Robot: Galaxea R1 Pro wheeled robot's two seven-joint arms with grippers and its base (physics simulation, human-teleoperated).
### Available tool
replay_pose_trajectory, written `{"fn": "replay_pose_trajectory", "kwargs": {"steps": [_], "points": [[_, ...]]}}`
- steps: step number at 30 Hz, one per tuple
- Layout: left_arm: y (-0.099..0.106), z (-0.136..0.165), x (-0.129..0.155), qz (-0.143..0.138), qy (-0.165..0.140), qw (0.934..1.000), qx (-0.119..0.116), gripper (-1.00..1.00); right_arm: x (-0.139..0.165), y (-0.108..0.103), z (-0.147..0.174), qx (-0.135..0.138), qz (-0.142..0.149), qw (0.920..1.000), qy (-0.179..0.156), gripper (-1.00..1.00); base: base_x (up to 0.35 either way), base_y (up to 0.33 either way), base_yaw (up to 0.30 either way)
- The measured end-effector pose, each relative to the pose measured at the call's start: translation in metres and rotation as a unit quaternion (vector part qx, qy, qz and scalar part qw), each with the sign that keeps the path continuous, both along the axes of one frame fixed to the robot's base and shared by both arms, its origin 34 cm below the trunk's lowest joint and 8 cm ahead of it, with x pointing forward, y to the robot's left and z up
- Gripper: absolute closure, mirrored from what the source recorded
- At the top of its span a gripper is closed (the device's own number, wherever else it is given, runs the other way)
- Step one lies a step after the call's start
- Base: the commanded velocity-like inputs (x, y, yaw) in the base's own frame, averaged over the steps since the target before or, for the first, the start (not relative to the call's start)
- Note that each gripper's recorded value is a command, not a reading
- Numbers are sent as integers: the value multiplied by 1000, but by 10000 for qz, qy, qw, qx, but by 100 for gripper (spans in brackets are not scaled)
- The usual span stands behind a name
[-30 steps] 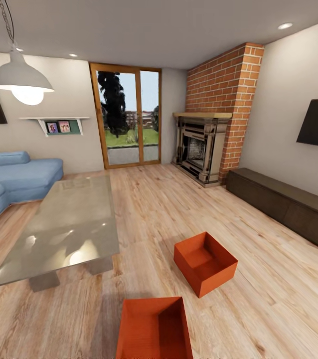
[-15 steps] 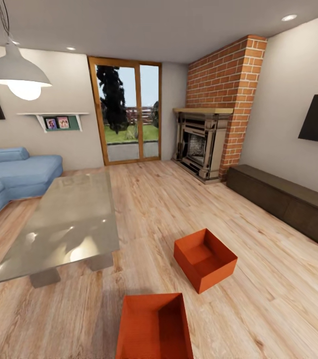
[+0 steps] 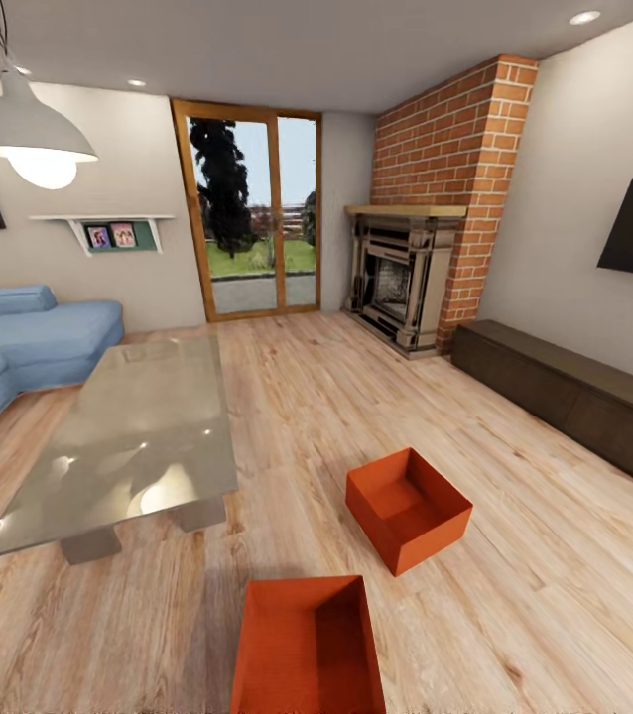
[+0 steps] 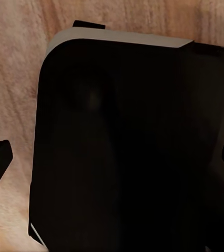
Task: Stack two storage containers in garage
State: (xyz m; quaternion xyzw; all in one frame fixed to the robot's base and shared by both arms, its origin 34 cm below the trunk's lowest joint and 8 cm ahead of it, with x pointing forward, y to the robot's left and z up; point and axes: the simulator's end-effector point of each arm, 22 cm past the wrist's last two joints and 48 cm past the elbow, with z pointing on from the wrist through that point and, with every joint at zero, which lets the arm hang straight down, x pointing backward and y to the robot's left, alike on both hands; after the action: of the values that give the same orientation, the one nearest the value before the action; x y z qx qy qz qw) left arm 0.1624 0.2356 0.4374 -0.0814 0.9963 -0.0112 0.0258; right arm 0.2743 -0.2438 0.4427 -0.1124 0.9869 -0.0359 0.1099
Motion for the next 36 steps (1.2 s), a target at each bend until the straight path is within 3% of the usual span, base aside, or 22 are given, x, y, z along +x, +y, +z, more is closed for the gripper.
{"fn": "replay_pose_trajectory", "kwargs": {"steps": [36], "points": [[0,-1,-22,0,285,9996,0,-100,-22,0,-7,3,0,9996,280,-100,0,0,0]]}}
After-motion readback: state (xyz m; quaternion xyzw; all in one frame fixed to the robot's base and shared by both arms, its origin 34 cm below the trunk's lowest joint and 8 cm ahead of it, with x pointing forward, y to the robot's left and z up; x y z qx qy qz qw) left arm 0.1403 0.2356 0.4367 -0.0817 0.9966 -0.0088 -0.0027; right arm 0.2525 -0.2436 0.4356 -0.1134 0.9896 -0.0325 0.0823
